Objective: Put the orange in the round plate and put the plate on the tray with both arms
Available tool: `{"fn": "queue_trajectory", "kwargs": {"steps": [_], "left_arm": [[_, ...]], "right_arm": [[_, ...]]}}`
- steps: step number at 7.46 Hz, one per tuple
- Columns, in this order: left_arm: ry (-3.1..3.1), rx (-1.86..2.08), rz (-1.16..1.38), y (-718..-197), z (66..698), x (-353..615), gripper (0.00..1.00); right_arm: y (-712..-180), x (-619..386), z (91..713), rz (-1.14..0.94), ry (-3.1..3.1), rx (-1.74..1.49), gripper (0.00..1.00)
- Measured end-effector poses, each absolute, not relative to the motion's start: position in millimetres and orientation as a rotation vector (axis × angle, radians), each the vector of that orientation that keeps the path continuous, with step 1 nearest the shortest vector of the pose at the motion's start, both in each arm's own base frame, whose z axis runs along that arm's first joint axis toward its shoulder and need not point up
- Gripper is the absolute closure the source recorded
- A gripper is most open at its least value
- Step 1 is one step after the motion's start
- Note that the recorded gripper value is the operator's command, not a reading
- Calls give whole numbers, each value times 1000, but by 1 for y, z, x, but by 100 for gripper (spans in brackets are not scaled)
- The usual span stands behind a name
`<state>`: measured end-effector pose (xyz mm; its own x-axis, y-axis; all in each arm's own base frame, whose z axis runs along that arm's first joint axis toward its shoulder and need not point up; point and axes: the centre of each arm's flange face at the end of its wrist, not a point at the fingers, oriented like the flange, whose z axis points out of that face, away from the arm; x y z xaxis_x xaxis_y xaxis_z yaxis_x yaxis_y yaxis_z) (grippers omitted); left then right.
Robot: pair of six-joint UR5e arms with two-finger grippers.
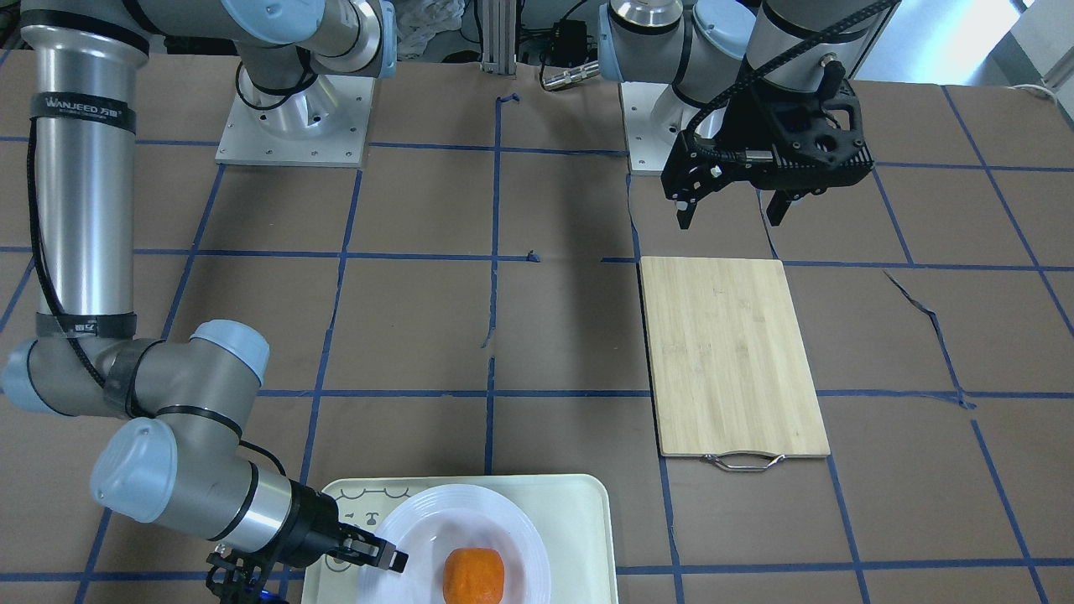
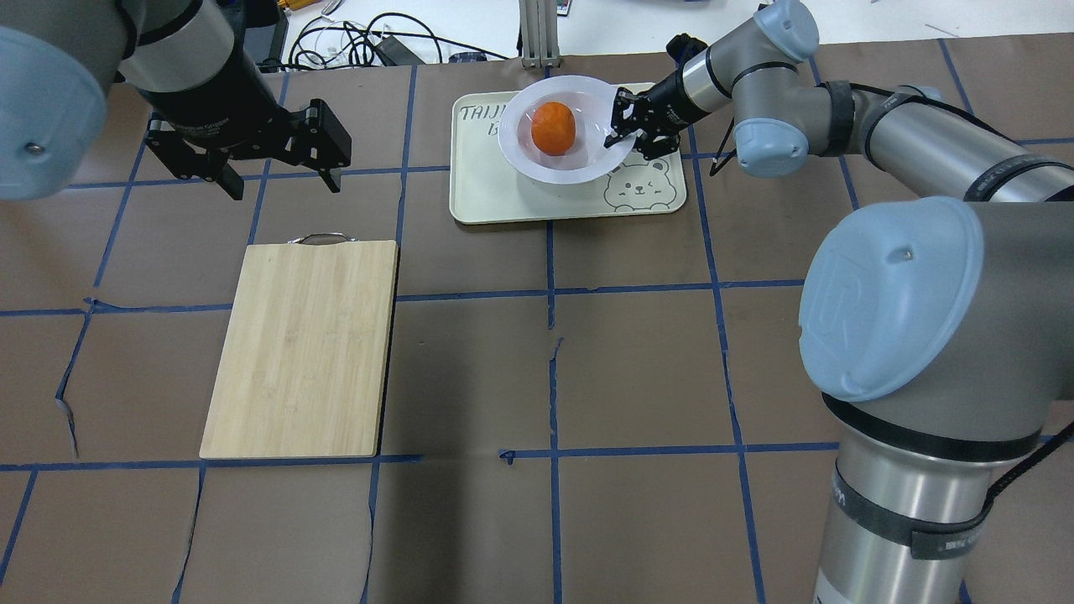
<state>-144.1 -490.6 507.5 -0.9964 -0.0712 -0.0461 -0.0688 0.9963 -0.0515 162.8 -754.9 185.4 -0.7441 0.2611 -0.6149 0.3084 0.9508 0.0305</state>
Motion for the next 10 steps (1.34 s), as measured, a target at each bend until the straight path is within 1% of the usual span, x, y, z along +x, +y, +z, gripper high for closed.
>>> {"fn": "queue_trajectory", "kwargs": {"steps": [2,4,5,7,9,10], "left_arm": [[3090,-108,-77,-491,508,-144,0],[3090,-107,-77,-491,508,-144,0],[3090,-108,-78,-490,508,-144,0],[3091,-108,-79,-490,508,-144,0],[3091,-107,-80,-490,508,-144,0],[3090,-107,-79,-490,508,-144,0]], "right_arm": [[-761,158,187,-127,2478,384,0],[-780,125,208,-208,2589,308,0],[-788,102,225,-203,2652,255,0],[-782,66,293,-135,2887,107,0],[-738,73,383,-48,3062,-37,0],[-701,94,432,-31,3108,-117,0]]}}
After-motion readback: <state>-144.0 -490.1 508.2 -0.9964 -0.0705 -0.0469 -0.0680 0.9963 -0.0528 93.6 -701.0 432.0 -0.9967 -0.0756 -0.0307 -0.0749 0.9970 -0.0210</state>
